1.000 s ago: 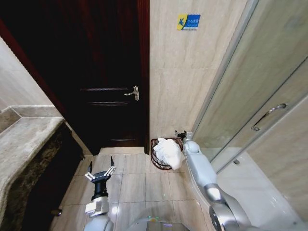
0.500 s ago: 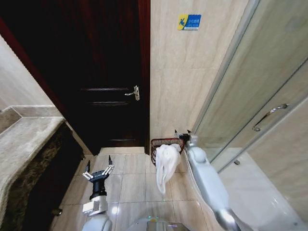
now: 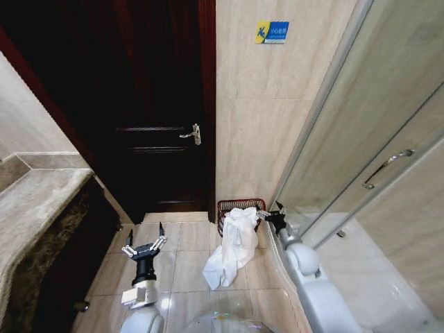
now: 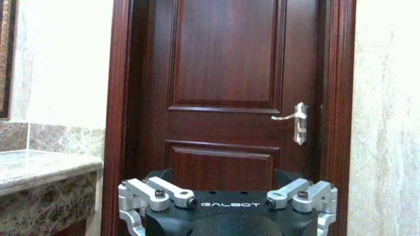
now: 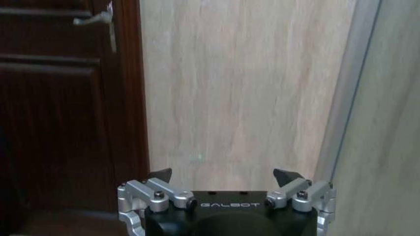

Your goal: Discard the used towel into the hamper.

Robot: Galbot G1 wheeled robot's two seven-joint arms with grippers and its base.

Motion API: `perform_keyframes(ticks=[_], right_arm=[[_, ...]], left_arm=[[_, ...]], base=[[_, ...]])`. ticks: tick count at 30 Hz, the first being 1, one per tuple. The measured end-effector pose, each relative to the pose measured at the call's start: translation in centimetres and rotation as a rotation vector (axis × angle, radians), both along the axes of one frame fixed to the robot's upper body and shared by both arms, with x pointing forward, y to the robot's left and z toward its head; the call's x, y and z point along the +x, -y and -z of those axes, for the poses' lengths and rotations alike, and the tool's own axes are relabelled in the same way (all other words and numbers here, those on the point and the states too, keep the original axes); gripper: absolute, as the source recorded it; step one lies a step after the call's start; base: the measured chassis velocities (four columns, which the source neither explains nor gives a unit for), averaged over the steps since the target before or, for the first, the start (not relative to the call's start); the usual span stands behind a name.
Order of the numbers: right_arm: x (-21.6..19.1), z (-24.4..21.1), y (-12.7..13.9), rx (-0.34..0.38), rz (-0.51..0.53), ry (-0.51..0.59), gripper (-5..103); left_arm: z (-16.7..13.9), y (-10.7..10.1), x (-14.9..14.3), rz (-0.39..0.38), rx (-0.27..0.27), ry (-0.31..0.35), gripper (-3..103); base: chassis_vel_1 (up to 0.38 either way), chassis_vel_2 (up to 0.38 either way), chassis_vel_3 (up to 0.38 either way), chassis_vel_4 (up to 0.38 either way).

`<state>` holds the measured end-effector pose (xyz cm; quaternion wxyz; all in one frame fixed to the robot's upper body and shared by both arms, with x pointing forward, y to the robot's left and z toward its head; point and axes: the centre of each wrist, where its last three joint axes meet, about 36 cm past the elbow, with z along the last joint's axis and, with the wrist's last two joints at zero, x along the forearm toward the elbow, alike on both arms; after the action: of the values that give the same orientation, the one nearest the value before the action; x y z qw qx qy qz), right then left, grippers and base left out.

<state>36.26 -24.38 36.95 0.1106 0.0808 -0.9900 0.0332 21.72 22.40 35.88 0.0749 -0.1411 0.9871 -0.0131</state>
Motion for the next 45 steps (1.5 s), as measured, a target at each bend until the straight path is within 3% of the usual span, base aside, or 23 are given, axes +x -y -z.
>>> perform_keyframes(ticks=[5, 9, 15, 45], right_arm=[[-2.1, 2.6, -0.3, 0.022, 0.017, 0.018, 100], [-2.8, 4.9, -0.9, 0.002, 0.041, 0.133, 100], [-3.0, 4.6, -1.2, 0.008, 0.056, 0.159, 100], [-5.7, 9.1, -1.7, 0.028, 0.041, 0.117, 100]], left_arm=[[-0.1, 0.3, 0.2, 0.011, -0.002, -0.009, 100], [-0.1, 0.3, 0.3, 0.027, -0.001, -0.008, 100], [0.0, 0.3, 0.2, 0.041, -0.002, -0.022, 100], [1.2, 0.8, -0.6, 0.069, 0.011, -0.054, 100]], base=[[0.000, 0.000, 0.000, 0.000], [0.000, 0.000, 0.000, 0.000], [0.000, 0.000, 0.000, 0.000], [0.000, 0.000, 0.000, 0.000]])
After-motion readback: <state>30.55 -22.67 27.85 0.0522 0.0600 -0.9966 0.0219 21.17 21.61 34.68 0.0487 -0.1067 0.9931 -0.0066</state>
